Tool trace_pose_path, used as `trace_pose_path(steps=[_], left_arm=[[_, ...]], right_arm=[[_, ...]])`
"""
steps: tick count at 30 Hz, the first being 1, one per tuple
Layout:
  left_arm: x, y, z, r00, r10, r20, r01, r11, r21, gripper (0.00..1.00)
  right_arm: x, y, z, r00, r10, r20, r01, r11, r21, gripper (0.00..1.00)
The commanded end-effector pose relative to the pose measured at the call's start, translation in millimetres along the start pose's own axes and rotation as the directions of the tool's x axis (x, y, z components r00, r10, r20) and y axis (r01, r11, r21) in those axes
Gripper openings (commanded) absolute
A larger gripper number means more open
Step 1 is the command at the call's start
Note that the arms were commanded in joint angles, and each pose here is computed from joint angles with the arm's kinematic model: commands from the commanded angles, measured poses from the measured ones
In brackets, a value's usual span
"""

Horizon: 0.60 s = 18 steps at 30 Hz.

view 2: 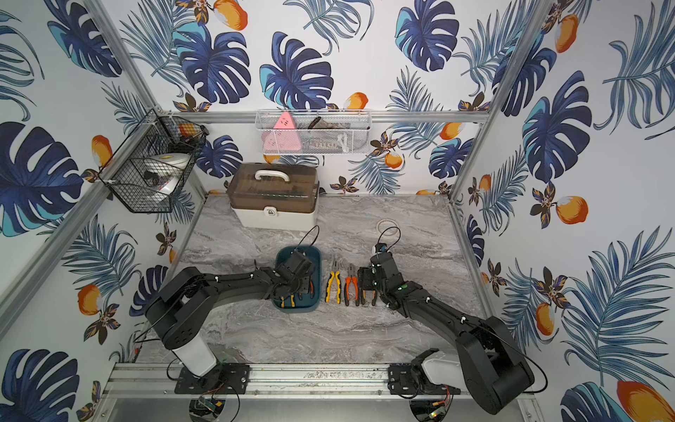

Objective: Take the pliers out of the storage box
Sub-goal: Pick up the pliers from the storage box.

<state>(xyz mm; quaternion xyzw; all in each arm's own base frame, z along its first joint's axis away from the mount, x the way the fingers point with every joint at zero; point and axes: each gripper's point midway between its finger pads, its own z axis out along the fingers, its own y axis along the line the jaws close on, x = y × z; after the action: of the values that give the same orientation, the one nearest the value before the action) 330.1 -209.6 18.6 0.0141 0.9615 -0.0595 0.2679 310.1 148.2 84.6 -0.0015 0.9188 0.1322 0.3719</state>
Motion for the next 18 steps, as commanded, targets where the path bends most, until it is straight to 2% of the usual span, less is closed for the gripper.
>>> trace_pose_path(steps=[1, 5, 8, 14, 18], left_arm=[[18.8, 9.8, 2.4, 0.997, 0.019, -0.081, -0.022, 0.999, -0.036, 0.28], [14.2, 9.6, -4.2, 0.998, 0.023, -0.06, -0.025, 0.999, -0.028, 0.13], [9.5, 10.4, -11.7, 0.999, 0.024, -0.036, -0.025, 0.999, -0.028, 0.06], [-0.4, 6.0, -28.2, 1.0, 0.016, 0.006, -0.016, 1.0, 0.013, 0.0], [-13.3, 4.4, -46.6, 0.998, -0.013, 0.069, 0.01, 0.999, 0.045, 0.01]], right_arm=[[-3.3, 4.1, -0.2, 1.0, 0.0, 0.005, 0.001, 1.0, -0.015, 0.73], [-2.5, 4.6, 1.5, 1.0, -0.004, -0.001, 0.004, 1.0, -0.017, 0.73], [-0.2, 6.5, 4.6, 1.0, -0.008, -0.022, 0.007, 1.0, -0.022, 0.73], [1.7, 8.6, 6.9, 0.999, -0.011, -0.036, 0.01, 1.0, -0.03, 0.73], [1.1, 8.3, 6.0, 0.999, -0.01, -0.032, 0.009, 1.0, -0.03, 0.73]])
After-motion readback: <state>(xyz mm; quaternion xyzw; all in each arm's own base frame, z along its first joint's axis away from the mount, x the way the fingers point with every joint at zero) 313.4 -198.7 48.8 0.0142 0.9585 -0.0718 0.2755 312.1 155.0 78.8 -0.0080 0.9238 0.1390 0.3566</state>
